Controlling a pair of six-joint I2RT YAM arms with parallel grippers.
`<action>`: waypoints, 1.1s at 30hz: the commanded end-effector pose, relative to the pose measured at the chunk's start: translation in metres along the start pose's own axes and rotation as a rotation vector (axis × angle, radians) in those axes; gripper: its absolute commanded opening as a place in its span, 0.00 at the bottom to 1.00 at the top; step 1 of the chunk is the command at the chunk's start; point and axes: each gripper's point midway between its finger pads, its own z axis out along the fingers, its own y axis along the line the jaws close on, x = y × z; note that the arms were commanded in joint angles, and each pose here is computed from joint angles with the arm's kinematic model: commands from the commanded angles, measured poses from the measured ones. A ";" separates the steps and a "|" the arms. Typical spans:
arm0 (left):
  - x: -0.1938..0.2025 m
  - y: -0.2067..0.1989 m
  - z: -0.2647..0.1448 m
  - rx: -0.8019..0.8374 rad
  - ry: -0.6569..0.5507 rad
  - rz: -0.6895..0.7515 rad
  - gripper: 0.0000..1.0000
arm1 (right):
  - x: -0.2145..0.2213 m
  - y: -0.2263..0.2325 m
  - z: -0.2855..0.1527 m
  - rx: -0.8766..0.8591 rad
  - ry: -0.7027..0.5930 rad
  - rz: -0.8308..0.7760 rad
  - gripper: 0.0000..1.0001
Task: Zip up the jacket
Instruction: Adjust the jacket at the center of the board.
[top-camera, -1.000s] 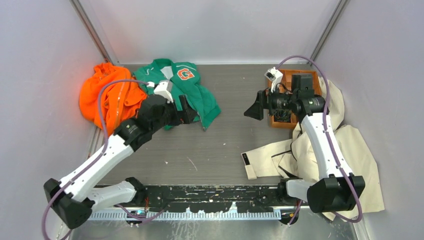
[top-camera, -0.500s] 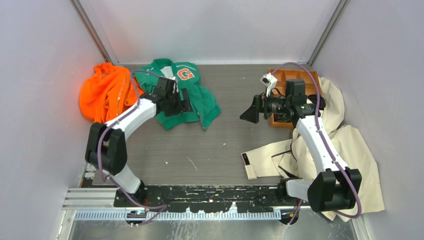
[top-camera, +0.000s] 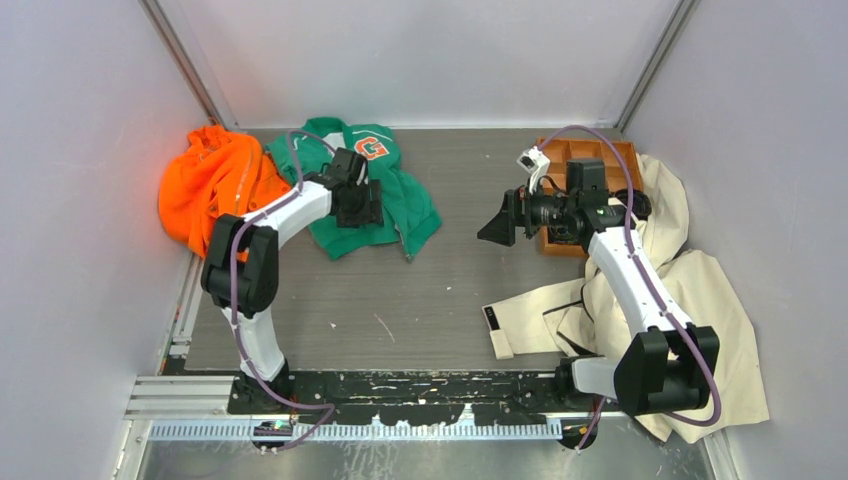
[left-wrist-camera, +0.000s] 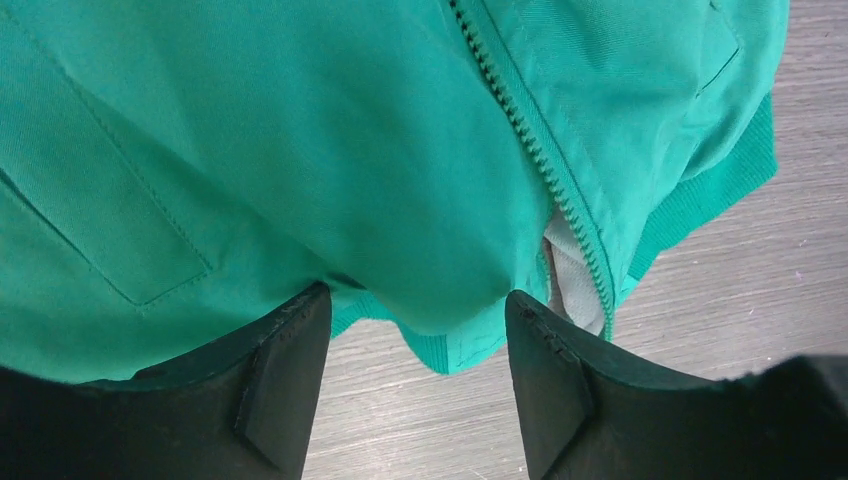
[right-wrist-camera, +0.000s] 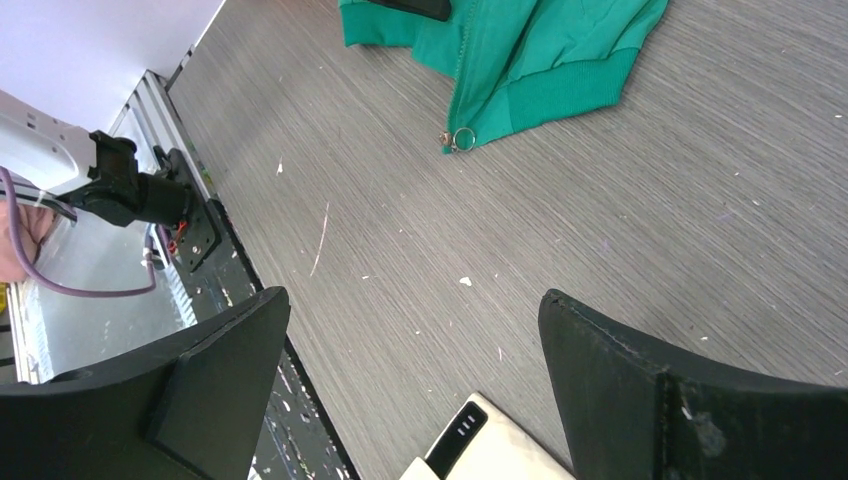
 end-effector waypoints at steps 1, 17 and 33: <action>-0.025 -0.005 -0.004 -0.003 -0.055 0.036 0.63 | -0.006 0.005 0.003 -0.030 -0.021 -0.041 1.00; -0.029 -0.008 -0.014 0.028 -0.031 0.109 0.00 | -0.004 0.005 0.003 -0.031 -0.014 -0.040 1.00; 0.076 -0.045 -0.118 0.415 0.064 0.068 0.00 | 0.012 0.005 0.026 -0.051 0.034 -0.036 1.00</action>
